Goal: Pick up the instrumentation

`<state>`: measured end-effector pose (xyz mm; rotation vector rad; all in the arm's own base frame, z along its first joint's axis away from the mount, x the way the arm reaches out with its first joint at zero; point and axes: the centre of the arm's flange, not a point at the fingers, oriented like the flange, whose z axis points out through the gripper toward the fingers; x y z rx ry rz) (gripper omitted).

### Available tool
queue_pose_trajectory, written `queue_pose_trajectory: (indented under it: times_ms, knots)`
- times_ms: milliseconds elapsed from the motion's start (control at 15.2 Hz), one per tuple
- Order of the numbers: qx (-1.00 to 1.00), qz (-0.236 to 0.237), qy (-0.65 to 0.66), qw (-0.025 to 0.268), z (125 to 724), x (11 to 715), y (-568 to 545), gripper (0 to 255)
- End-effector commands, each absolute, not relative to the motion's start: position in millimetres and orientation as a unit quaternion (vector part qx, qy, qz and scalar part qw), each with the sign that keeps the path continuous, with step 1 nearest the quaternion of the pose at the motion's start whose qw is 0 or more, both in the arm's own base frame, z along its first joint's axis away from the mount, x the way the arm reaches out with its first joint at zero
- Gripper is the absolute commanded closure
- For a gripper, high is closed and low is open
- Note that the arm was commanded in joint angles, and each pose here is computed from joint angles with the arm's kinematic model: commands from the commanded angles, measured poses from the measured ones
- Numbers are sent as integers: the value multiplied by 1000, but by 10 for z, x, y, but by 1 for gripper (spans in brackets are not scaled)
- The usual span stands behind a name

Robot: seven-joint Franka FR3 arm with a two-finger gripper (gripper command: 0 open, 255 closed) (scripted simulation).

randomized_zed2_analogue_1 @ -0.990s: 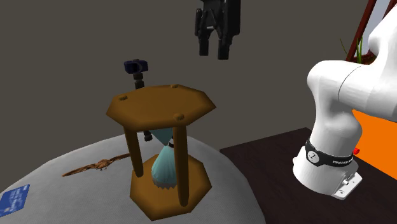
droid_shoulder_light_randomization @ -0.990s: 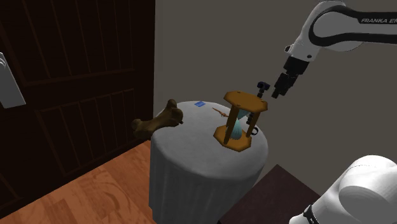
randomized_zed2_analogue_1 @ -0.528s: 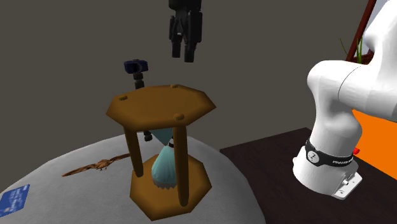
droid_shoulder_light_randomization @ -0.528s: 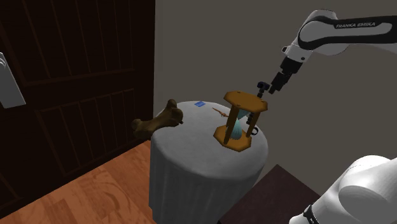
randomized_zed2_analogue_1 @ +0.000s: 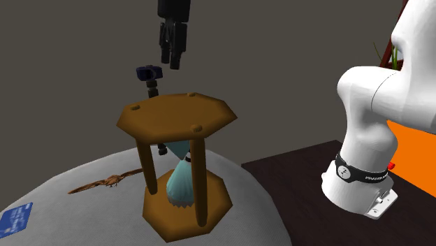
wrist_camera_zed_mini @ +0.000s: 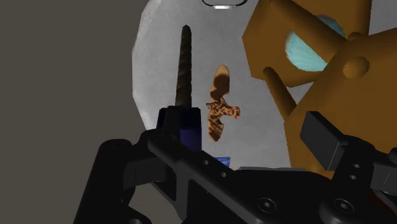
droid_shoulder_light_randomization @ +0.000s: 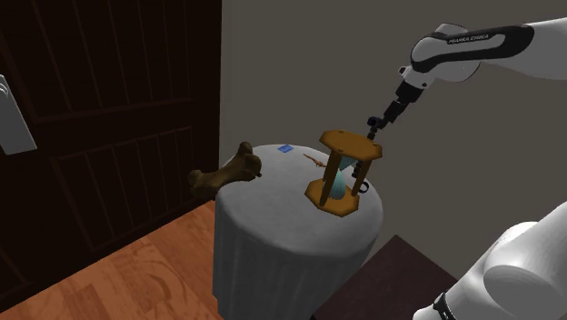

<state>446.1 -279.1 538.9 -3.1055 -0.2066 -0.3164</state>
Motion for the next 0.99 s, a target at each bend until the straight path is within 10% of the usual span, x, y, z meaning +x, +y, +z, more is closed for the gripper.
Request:
queue_pose_trajectory:
  times_ms: [0,726,792,924]
  knots:
    - [-991,-111,-73,2,5353,4565,-2978,0]
    - [-990,-121,-78,-1,4934,4686,-3170,0]
    - [-990,-121,-78,-1,4933,4675,-3166,255]
    - [-990,-121,-78,-1,4930,4674,-3167,255]
